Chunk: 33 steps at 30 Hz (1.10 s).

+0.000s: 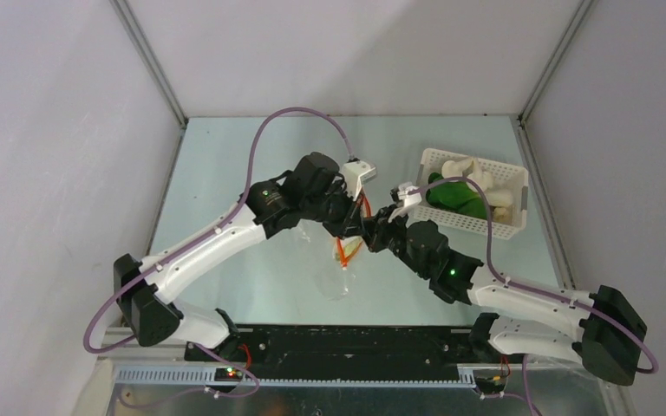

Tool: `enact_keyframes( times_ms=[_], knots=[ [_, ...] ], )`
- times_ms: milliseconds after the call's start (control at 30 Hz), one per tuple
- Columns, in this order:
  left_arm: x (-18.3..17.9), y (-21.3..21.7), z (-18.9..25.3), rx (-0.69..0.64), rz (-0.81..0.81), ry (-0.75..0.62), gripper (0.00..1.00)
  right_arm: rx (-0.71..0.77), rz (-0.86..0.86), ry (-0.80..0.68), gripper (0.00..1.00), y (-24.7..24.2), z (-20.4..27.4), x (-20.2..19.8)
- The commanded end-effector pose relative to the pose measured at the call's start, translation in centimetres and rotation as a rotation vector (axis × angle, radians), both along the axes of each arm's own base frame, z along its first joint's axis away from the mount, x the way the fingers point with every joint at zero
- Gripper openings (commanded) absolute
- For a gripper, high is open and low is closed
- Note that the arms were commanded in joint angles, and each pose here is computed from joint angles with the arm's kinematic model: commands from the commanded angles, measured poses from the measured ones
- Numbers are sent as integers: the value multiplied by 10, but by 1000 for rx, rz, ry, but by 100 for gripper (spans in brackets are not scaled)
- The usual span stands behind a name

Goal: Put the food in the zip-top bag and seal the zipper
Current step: Adjust the fake vegetable in the zipper food storage bag.

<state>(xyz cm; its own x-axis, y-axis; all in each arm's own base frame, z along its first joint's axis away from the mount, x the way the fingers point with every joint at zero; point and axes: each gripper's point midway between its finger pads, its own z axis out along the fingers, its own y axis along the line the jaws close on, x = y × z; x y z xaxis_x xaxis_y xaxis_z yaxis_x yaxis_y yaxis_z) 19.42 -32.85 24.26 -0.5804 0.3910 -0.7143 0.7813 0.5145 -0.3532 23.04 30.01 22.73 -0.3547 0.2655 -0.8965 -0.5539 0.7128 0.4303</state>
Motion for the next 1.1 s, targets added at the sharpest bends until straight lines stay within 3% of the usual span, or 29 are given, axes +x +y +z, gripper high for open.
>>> enact_keyframes(
  times_ms=[0, 367, 600, 733, 933, 1067],
  knots=[
    [-3, -28, 42, -165, -75, -52, 2, 109, 53, -56, 0, 19, 30, -4],
    [-18, -22, 76, -284, -108, -101, 0, 40, -14, 19, 0, 23, -9, 10],
    [-8, -13, 69, -251, -31, -124, 0, 45, -15, 20, 9, 19, 0, 7],
    [-3, -9, 72, -274, 10, -141, 0, 8, -19, 16, 20, 11, 1, 5],
    [21, 4, 62, -248, 146, -138, 0, -43, 14, 27, 53, -2, 10, -8],
    [24, 3, 60, -269, 149, -133, 0, -43, -20, 26, 68, -21, 21, -14]
  ],
)
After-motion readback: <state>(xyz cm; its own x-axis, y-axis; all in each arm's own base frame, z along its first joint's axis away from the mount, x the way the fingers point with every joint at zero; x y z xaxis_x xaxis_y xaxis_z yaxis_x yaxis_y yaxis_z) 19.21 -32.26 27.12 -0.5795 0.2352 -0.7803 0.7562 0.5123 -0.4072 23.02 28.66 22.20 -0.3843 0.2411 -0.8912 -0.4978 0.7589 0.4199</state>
